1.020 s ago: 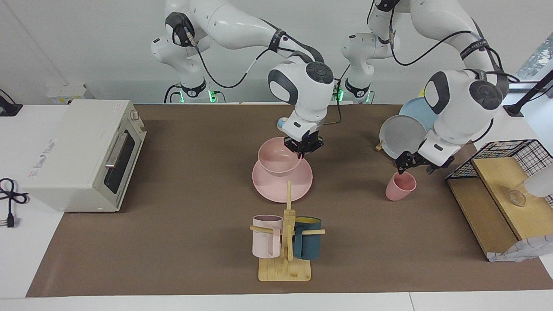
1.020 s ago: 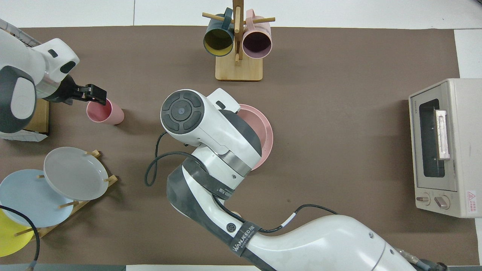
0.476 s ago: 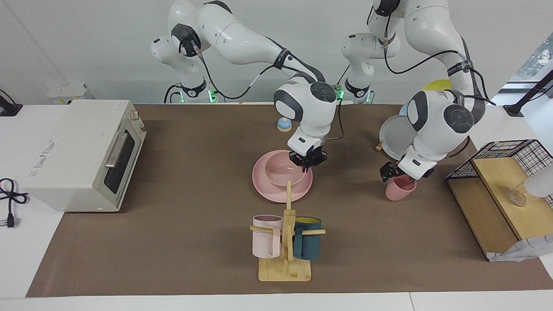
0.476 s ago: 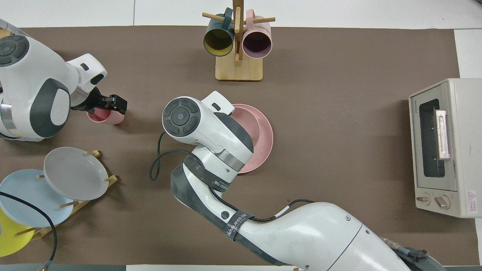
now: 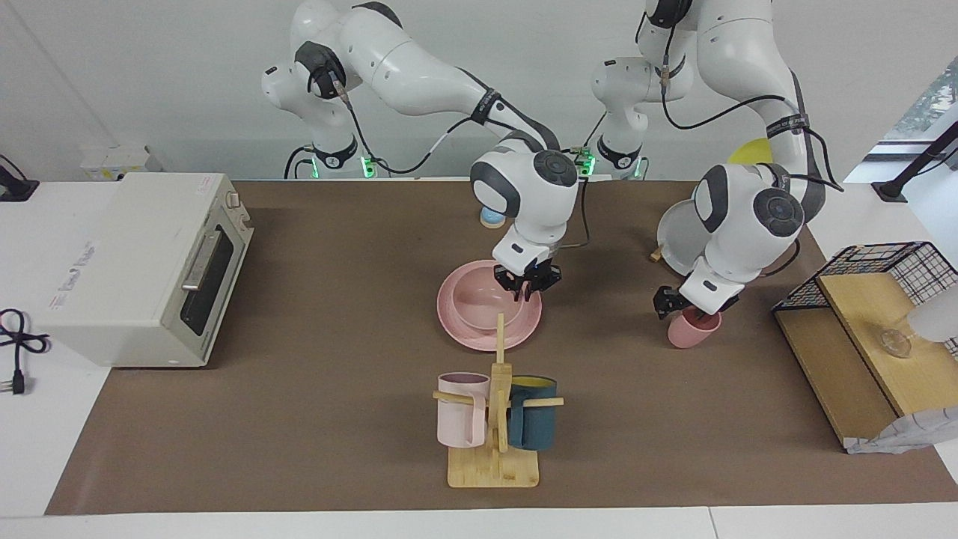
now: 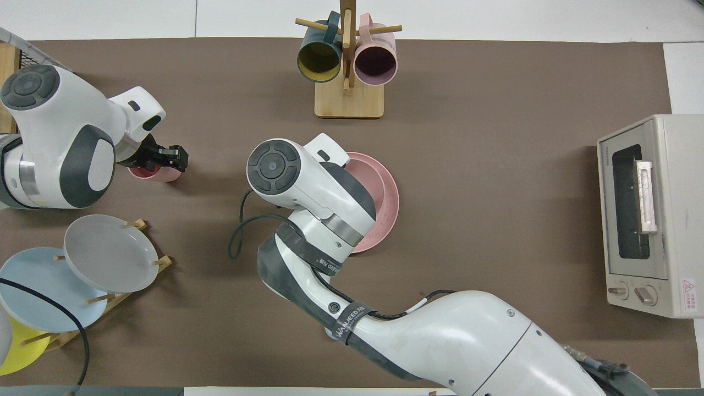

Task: Organize tableware
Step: 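Lower the bowl onto the plate while the left gripper grasps the cup, then release the bowl with the right gripper while the left gripper carries the cup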

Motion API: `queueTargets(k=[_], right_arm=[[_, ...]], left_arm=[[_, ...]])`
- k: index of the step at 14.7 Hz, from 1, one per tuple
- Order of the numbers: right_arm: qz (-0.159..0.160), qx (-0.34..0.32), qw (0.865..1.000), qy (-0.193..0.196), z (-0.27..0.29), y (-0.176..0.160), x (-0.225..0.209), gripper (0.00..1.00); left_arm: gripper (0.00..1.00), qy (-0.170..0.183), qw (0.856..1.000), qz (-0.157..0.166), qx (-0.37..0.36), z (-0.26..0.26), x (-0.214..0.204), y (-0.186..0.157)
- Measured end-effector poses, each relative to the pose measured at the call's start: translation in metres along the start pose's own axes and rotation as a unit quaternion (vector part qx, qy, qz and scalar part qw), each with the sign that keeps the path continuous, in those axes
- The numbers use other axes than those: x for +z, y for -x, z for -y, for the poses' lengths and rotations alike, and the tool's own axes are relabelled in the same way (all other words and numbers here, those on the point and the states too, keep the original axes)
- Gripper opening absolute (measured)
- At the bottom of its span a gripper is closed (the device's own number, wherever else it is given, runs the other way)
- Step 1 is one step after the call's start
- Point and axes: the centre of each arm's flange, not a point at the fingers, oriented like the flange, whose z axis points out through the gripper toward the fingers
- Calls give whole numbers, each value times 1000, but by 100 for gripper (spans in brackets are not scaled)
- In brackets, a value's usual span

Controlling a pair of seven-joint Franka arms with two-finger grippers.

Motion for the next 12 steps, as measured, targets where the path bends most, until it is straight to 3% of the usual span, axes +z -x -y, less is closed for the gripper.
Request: queueTargets(k=[2,5,7,9,10,12], right_arm=[[8,3,1000,11,-5,0,-5,41],[3,22,1000,8,-24,-12,-57,44],[-1,16,1000,-7,-62,-26,-112,64],[12,-15,1000,2,-121,-37,-155,82],[22,-25,999,9,-150,-41,-170,82],[40,-29,999,19,-203,-48,-183,96]], left_arm=[[32,0,1000,0,1,0,1,0],[5,0,1000,-4,6,2,-2,-1],[5,0,1000,-11,7,1,-11,-3],[5,2,1000,-16,7,-1,-36,-8],[5,8,1000,-15,1,-5,-59,-10],[5,23,999,-5,-32,-21,-121,-8]])
